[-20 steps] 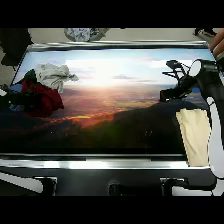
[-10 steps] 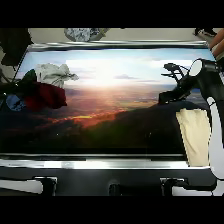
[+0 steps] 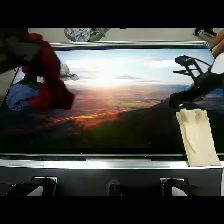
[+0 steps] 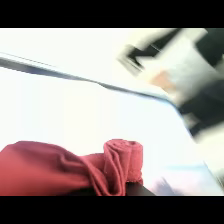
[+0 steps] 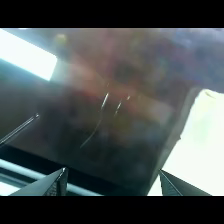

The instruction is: Fold the shirts.

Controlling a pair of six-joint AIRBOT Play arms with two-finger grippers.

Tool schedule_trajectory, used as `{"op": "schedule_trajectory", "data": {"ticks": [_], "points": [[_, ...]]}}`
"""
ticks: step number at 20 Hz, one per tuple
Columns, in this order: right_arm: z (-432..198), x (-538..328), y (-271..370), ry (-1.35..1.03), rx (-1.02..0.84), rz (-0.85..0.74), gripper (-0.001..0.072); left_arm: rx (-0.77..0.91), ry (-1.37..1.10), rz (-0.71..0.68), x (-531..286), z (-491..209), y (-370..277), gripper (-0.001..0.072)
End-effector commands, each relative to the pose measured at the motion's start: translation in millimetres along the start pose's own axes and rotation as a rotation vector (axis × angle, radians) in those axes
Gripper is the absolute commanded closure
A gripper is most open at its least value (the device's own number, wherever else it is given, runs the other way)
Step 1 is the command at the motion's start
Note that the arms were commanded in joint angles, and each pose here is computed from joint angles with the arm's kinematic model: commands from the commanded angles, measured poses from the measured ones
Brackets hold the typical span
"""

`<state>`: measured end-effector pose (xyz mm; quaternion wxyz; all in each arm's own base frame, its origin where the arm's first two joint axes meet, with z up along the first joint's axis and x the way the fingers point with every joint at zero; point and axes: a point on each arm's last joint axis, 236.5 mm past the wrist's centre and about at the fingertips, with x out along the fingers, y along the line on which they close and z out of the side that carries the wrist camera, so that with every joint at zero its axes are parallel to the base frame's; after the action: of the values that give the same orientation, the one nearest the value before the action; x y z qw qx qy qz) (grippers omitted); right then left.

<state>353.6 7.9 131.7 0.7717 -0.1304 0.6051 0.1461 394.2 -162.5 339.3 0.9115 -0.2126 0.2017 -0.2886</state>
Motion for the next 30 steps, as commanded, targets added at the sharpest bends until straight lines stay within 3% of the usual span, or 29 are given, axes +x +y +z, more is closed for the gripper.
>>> {"op": "schedule_trajectory", "data": {"ticks": [1, 7, 8, 9, 10, 12, 14, 15, 16, 18, 19, 24, 27, 30], "points": [[-23, -42, 11, -0.034, -0.006, -0.026, 0.0045, 0.082, 0.180, -0.171, 19, -70, -78, 0.0680], [-47, -78, 0, -0.069, 0.011, -0.142, 0.0044, 0.035, 0.774, -0.247, 109, -319, -102, 0.0675], [-49, -78, -3, -0.062, 0.015, -0.155, 0.0044, 0.022, 0.845, -0.240, 117, -350, -102, 0.0569], [-48, -77, -5, -0.064, 0.016, -0.161, 0.0044, -0.009, 0.913, -0.221, 121, -373, -101, 0.0138], [-45, -77, -6, -0.073, 0.015, -0.166, 0.0044, -0.036, 0.970, -0.203, 121, -383, -97, -0.0002], [-42, -74, -6, -0.071, -0.002, -0.162, 0.0048, 0.002, 1.001, -0.160, 117, -367, -72, -0.0002], [-40, -69, -6, -0.054, -0.137, -0.156, 0.0148, 0.084, 0.995, -0.037, 107, -327, -18, -0.0001], [-36, -65, -9, -0.056, -0.142, -0.157, 0.0151, 0.110, 0.994, 0.046, 97, -308, 15, -0.0001], [-33, -58, -9, -0.050, -0.110, -0.145, 0.0145, 0.120, 1.007, 0.139, 82, -294, 49, -0.0001], [-34, -28, 13, -0.010, -0.099, -0.024, 0.0032, 0.057, 1.057, 0.293, 49, -286, 102, -0.0001], [-38, -7, 28, 0.011, -0.113, 0.053, 0.0027, 0.015, 1.078, 0.320, 37, -293, 116, -0.0001], [-119, 106, 92, 0.259, -0.076, 0.348, 0.0014, -0.058, 1.263, 0.356, -20, -390, 142, 0.0003], [-151, 146, 107, 0.305, -0.036, 0.385, 0.0016, -0.140, 1.240, 0.318, -19, -419, 136, 0.0003], [-145, 160, 116, 0.250, 0.006, 0.405, 0.0015, -0.196, 1.197, 0.287, -9, -429, 131, 0.0003]]}}
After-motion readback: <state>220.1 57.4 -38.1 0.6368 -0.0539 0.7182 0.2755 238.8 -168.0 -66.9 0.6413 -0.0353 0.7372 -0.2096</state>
